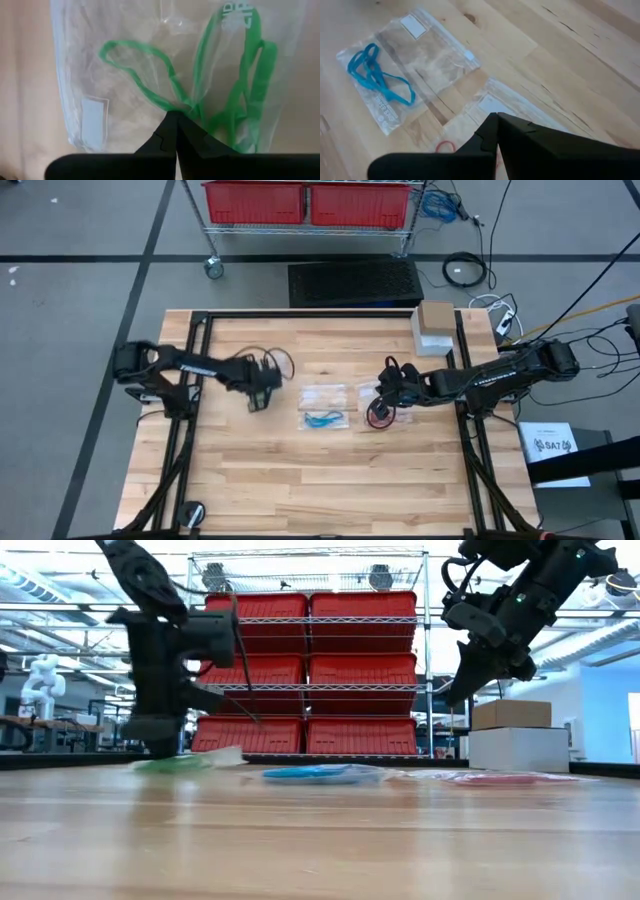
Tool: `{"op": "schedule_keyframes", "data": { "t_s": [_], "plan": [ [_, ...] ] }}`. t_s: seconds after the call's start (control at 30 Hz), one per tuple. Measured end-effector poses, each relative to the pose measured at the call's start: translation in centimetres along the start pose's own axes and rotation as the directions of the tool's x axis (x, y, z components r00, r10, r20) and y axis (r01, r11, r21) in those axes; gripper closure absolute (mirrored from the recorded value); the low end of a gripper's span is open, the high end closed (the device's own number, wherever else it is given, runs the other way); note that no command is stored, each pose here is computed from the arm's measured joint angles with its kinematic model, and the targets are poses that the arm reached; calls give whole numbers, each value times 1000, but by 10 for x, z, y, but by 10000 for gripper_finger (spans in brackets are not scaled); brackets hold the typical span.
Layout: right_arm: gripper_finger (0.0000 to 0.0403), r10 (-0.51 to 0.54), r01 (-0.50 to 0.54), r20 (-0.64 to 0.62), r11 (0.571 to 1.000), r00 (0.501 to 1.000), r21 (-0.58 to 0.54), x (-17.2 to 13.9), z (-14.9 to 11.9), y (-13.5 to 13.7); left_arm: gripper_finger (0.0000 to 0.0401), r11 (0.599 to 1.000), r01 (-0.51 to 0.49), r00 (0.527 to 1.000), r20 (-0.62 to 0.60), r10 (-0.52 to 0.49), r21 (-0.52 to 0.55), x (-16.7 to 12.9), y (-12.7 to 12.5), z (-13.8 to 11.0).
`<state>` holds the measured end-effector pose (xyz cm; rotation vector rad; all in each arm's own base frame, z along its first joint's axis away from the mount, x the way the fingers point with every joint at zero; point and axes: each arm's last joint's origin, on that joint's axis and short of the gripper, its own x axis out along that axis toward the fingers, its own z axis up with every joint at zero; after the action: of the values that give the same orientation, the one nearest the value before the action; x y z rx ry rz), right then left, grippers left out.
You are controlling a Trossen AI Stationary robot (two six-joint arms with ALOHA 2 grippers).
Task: Sort rubber bands
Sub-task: Adjust the transparent zip bags
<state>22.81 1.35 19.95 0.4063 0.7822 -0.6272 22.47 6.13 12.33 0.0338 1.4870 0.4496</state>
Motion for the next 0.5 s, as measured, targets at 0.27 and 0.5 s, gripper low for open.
{"op": "schedule_keyframes", "data": {
  "t_s": [0.27, 0.5],
  "plan": [
    [403, 1, -1, -1, 1000, 1000, -4, 0, 0, 0, 399, 995, 14, 998, -61, -8, 100, -21, -55, -23],
    [403, 2, -2, -1, 1000, 1000, -4, 0, 0, 0, 399, 989, 19, 1000, -27, -15, 149, -35, -84, -32]
  ]
}}
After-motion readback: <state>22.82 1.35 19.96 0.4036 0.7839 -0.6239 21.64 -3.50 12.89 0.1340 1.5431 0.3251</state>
